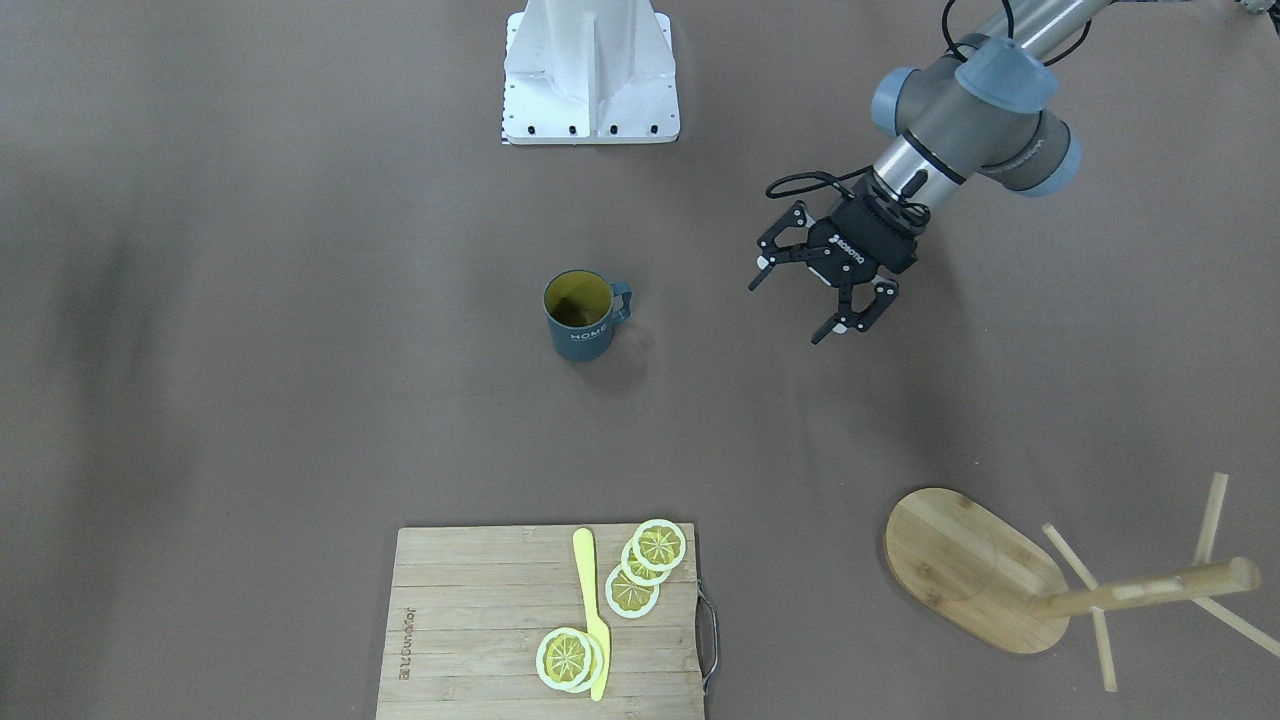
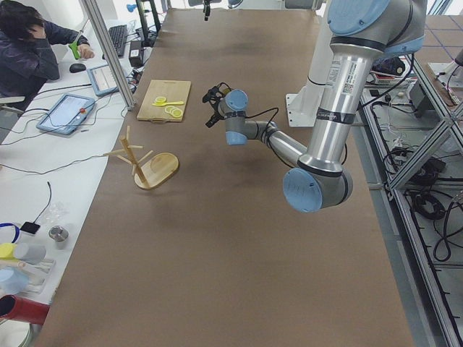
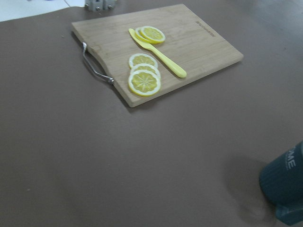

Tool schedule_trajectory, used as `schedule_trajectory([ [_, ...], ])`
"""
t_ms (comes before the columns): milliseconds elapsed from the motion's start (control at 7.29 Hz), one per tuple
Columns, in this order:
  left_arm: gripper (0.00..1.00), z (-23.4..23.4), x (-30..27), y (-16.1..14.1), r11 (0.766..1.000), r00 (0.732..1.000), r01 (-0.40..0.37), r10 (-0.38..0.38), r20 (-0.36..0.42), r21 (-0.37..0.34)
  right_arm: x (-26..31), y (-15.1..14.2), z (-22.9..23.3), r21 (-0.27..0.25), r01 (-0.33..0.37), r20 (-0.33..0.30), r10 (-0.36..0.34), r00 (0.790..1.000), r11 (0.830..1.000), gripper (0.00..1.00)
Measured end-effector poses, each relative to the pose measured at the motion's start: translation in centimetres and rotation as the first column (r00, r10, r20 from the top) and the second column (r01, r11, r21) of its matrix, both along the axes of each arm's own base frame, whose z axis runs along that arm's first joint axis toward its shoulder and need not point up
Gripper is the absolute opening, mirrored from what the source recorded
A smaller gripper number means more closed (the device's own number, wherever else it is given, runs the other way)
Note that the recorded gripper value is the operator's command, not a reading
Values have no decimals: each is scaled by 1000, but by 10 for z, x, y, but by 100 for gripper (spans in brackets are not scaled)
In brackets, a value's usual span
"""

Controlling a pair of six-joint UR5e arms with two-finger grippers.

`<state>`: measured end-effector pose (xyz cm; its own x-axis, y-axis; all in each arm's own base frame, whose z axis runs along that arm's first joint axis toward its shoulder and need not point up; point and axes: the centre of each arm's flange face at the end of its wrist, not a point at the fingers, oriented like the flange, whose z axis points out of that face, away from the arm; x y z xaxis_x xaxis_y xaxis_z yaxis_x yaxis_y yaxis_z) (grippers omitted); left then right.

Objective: Hang cup on storage rack
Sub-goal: 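Reach the left gripper to the mug handle while the right arm withdraws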

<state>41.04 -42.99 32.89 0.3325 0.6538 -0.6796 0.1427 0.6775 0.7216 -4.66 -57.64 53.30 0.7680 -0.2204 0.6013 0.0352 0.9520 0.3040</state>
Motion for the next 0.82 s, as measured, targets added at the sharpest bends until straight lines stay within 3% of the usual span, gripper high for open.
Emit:
schedule_trajectory([
  [412, 91, -11, 77, 68, 995, 1000, 2, 1, -29, 104, 88, 44, 68, 38, 70, 18, -71, 997, 997, 100],
  [823, 78, 2, 141, 83, 981, 998, 35, -23, -61, 191, 116, 71, 94, 34, 71, 33, -72, 997, 997, 100],
])
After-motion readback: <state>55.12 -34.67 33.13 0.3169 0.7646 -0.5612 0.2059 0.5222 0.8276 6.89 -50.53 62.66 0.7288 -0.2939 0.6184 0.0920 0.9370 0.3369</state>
